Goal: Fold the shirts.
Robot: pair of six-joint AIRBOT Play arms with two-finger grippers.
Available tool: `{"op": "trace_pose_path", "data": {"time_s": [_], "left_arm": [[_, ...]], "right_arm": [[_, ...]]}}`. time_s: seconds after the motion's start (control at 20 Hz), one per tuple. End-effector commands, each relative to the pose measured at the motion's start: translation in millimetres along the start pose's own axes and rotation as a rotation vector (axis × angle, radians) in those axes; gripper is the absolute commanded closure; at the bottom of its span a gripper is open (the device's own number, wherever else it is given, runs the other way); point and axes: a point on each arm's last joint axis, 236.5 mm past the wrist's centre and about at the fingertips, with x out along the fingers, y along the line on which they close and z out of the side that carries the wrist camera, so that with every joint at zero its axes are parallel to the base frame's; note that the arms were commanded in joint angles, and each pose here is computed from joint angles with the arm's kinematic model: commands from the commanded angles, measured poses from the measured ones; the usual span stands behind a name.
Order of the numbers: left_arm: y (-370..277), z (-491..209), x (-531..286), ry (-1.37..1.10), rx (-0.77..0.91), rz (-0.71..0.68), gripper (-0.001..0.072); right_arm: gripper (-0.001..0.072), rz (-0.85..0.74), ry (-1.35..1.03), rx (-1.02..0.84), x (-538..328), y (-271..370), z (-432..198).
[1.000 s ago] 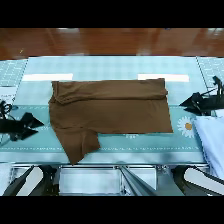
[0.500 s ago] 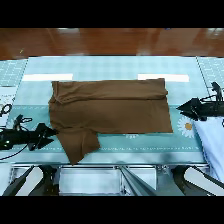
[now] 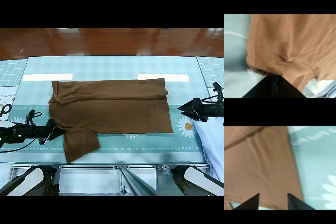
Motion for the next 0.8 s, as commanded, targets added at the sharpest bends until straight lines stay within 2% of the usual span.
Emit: {"op": "trace_pose_path", "data": {"time_s": [0.0,0.1,0.2,0.5,0.75], "left_arm": [[-8.7,-4.4,-1.6,0.031,0.036,-0.022,0.0686],[-9.3,-5.2,-1.7,0.034,0.034,-0.025,0.0686],[-9.2,-4.9,-1.6,0.033,0.034,-0.024,0.0686],[-14.3,0.0,-1.8,0.012,0.019,-0.046,0.0686],[-25.3,8.6,-2.6,-0.023,-0.004,-0.092,0.0686]], "right_arm": [[0.0306,-0.172,0.056,0.129,-8.9,-53.9,-25.5],[0.0306,-0.259,0.127,0.21,-6.8,-83.2,-55.1],[0.0306,-0.27,0.174,0.262,1.6,-88.8,-74.5],[0.0306,-0.156,0.296,0.2,42.7,-55.6,-87.1],[0.0306,0.0,0.204,0.242,76.3,-29.9,-53.8]]}}
